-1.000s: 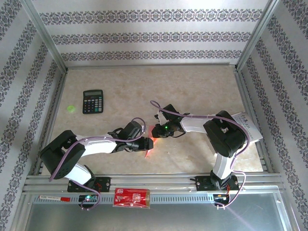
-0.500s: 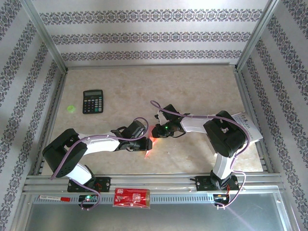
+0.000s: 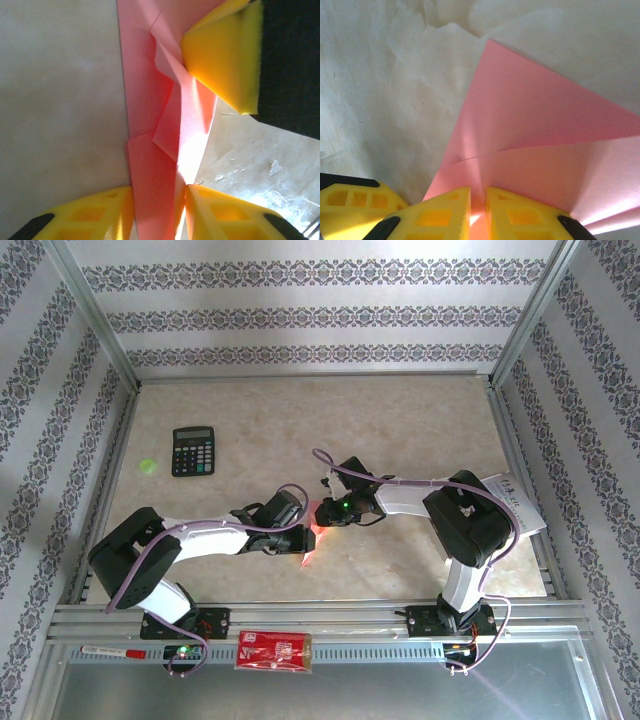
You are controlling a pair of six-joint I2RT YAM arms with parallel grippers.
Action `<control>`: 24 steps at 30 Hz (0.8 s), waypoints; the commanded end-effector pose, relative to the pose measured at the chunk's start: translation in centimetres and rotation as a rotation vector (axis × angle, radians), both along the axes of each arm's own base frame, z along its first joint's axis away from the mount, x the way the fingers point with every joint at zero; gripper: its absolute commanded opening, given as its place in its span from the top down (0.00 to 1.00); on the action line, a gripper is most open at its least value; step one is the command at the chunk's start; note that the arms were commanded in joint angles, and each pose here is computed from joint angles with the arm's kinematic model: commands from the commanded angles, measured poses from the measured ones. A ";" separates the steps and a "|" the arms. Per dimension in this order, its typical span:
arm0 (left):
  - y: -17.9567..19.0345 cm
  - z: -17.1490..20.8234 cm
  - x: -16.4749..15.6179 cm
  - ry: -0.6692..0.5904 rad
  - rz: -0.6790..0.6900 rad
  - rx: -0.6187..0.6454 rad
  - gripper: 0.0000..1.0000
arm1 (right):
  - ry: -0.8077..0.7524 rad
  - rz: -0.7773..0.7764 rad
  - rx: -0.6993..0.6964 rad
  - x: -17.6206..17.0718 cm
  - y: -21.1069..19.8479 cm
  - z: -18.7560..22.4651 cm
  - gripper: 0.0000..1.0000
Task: Fold a paper plane with a square sheet of paper (pick it up from the middle)
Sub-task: Fold the wing for the fifth time at the center of the table.
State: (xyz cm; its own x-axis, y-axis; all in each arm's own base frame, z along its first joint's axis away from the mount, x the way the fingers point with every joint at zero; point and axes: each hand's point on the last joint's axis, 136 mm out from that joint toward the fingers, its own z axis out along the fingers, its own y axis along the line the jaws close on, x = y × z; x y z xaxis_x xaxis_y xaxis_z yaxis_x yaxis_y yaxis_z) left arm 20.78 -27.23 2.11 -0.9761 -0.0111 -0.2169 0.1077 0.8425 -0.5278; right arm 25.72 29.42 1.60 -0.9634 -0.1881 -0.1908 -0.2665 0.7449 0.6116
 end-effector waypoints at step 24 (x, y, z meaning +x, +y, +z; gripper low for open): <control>-3.3 4.2 -1.2 -0.167 -0.164 -0.105 0.86 | 0.049 -0.030 -0.076 -1.0 -1.9 -2.1 0.83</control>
State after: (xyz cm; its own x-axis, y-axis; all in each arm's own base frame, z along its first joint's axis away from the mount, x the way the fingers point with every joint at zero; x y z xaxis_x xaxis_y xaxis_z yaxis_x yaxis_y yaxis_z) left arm 18.95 -29.71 5.67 -0.9376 0.0851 -0.3372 0.2812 0.7560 -0.5911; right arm 25.73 29.37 1.51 -0.9632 -0.1866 -0.1935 -0.2672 0.7441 0.6123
